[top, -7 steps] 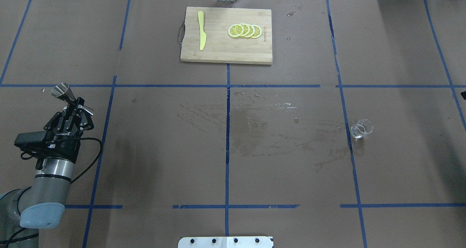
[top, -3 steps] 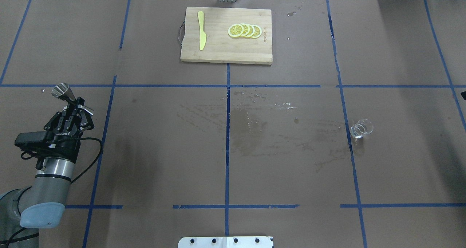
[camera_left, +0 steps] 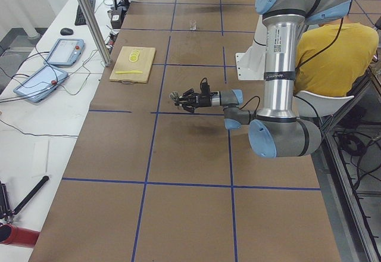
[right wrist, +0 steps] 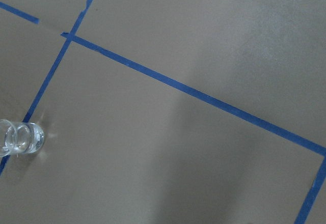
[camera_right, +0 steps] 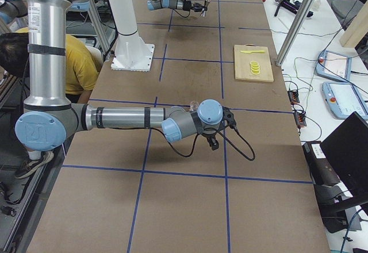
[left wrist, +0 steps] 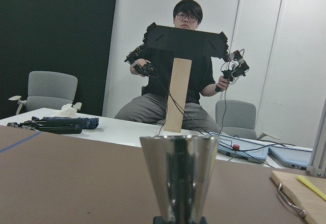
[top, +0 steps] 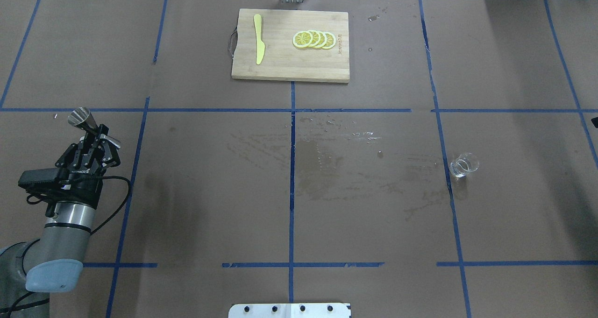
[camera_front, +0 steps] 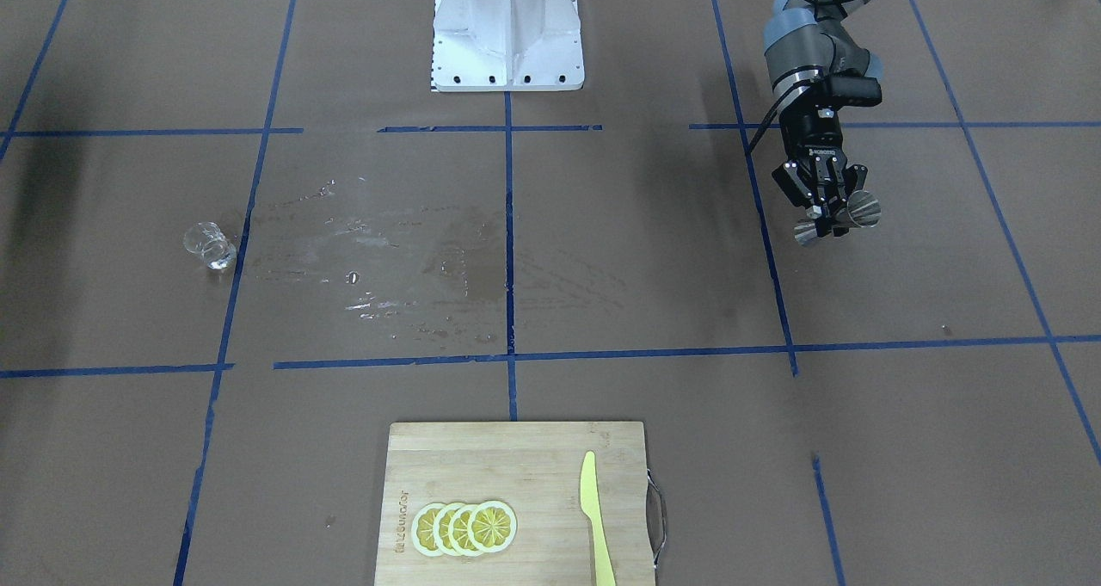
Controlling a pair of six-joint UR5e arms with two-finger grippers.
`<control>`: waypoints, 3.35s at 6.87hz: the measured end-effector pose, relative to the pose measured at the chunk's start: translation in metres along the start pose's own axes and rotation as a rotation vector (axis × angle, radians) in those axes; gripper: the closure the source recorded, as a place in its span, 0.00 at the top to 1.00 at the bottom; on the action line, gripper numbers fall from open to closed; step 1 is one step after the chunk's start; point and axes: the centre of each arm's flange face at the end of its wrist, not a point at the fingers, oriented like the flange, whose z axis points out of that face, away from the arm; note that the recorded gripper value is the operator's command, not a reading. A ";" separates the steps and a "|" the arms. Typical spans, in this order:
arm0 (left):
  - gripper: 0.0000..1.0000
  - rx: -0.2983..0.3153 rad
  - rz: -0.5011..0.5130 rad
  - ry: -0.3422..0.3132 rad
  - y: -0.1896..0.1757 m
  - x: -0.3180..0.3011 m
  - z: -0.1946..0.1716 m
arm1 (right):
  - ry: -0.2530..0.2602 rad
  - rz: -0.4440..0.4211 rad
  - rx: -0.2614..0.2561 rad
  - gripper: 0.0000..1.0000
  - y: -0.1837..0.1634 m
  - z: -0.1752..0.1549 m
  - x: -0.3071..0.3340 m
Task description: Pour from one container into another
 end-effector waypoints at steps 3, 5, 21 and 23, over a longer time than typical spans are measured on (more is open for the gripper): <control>0.00 0.002 0.000 -0.002 0.000 -0.001 0.001 | 0.000 0.000 0.000 1.00 0.000 0.000 0.000; 0.00 0.002 0.001 -0.002 0.000 -0.001 0.001 | 0.000 0.002 -0.001 1.00 0.000 0.001 0.001; 0.00 -0.084 0.155 0.100 0.004 0.081 0.008 | 0.253 0.250 0.592 0.96 0.086 0.163 -0.309; 0.00 -0.086 0.156 0.101 0.004 0.082 0.008 | 0.371 0.212 0.721 0.96 0.112 0.189 -0.332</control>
